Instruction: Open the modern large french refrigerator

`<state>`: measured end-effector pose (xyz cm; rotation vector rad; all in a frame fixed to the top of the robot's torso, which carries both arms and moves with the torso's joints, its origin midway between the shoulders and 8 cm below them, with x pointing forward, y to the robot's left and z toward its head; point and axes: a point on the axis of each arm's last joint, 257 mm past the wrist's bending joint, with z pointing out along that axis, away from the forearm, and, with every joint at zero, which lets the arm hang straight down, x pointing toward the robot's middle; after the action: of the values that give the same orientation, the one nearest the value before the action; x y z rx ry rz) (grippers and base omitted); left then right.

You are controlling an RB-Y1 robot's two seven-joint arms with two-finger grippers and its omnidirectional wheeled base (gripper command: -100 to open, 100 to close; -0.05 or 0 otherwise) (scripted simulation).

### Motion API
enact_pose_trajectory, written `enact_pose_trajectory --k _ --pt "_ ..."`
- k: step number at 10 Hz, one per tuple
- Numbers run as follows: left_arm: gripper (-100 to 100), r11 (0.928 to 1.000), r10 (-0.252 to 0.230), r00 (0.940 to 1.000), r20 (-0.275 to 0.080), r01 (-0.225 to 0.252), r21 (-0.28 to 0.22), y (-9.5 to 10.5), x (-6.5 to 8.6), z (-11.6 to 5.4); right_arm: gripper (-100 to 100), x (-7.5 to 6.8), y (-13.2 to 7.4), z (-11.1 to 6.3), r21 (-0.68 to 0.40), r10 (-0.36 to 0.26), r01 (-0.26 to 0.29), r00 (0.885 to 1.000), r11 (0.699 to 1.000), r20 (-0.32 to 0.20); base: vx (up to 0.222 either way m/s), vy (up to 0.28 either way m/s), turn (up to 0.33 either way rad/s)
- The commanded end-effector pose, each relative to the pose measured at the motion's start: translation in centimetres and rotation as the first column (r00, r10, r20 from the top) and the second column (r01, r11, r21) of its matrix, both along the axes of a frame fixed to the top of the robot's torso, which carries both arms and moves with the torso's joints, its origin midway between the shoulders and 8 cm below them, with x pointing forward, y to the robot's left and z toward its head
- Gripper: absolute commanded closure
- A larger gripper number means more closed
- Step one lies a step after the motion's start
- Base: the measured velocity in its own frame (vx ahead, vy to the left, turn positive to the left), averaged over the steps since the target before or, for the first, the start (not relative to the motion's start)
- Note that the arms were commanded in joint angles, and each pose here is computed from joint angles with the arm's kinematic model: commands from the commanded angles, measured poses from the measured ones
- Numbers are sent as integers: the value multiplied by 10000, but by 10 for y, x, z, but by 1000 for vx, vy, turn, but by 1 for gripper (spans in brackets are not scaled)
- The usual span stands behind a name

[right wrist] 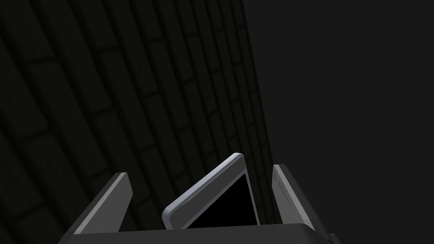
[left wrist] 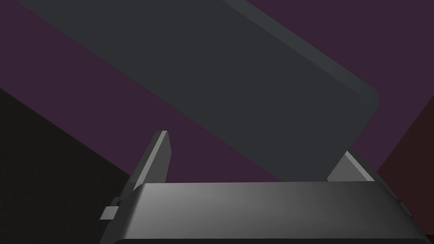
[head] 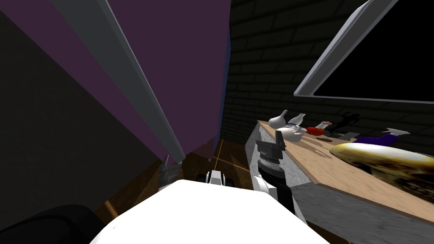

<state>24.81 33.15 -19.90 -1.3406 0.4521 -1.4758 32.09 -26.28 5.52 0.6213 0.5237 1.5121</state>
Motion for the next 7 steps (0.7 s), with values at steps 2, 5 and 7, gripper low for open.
enact_pose_trajectory --k 2,5,7 --pt "-100 10000 22 9997 239 -21 -9 1 -2 17 0 0 0 0 0 0 0 10000 10000 0 11 1 -10" --pt "0 10000 9 9997 -250 -11 -73 2 -4 -2 0 0 0 0 1 0 0 10000 10000 1 2 2 0" --pt "0 10000 6 9994 -335 -9 -86 2 -4 -4 0 0 0 0 0 0 0 10000 10000 1 0 0 0"
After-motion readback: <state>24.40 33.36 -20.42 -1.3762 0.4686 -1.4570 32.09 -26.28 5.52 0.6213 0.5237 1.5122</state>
